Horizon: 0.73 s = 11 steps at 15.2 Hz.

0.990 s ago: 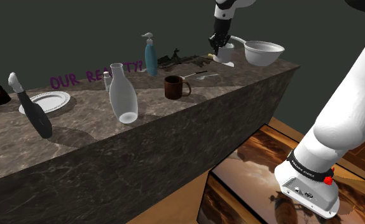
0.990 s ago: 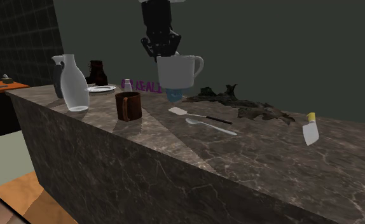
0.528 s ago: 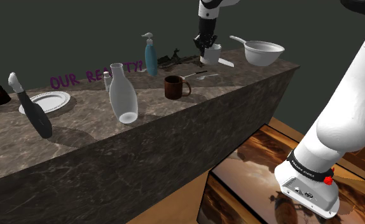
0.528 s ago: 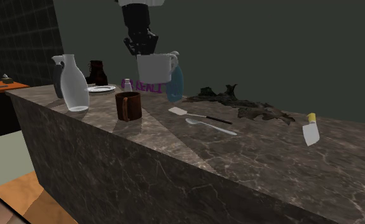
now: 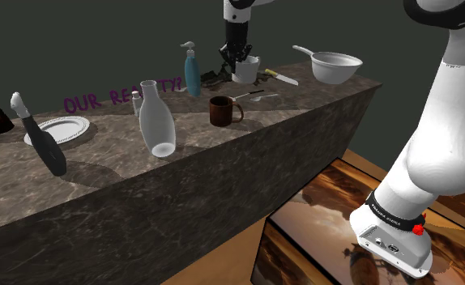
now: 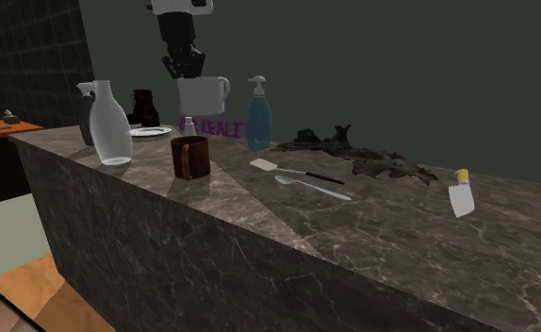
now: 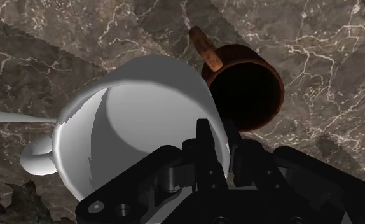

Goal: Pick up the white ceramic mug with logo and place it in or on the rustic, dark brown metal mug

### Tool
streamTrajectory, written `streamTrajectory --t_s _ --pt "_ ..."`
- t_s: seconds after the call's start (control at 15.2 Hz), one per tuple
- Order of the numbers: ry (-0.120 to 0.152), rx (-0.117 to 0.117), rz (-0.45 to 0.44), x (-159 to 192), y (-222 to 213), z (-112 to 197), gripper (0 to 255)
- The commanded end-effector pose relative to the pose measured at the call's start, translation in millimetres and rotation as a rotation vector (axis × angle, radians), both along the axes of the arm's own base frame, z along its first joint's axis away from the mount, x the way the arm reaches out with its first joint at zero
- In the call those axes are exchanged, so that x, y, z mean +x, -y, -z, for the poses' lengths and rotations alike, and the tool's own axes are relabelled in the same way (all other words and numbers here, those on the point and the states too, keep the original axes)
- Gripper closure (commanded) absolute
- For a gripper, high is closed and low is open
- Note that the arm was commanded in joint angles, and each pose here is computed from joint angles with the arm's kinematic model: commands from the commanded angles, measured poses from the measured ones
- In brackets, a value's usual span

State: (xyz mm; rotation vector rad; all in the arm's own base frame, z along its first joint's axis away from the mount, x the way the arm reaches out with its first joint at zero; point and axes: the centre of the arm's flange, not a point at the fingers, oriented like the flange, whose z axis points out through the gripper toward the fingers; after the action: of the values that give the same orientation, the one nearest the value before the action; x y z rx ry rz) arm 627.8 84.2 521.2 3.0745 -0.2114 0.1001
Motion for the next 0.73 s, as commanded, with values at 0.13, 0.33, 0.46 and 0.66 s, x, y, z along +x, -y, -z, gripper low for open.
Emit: streamTrajectory --t_s 0.13,0.33,0.46,0.66 --pt "0.0 0.0 0.001 11.5 -52.1 -1.9 255" --pt "0.0 0.0 0.001 13.5 -59.7 8.4 255" --pt "0.0 0.0 0.001 13.5 -59.7 18.9 255" --pt "0.0 0.0 0.001 13.5 -59.7 34.8 255"
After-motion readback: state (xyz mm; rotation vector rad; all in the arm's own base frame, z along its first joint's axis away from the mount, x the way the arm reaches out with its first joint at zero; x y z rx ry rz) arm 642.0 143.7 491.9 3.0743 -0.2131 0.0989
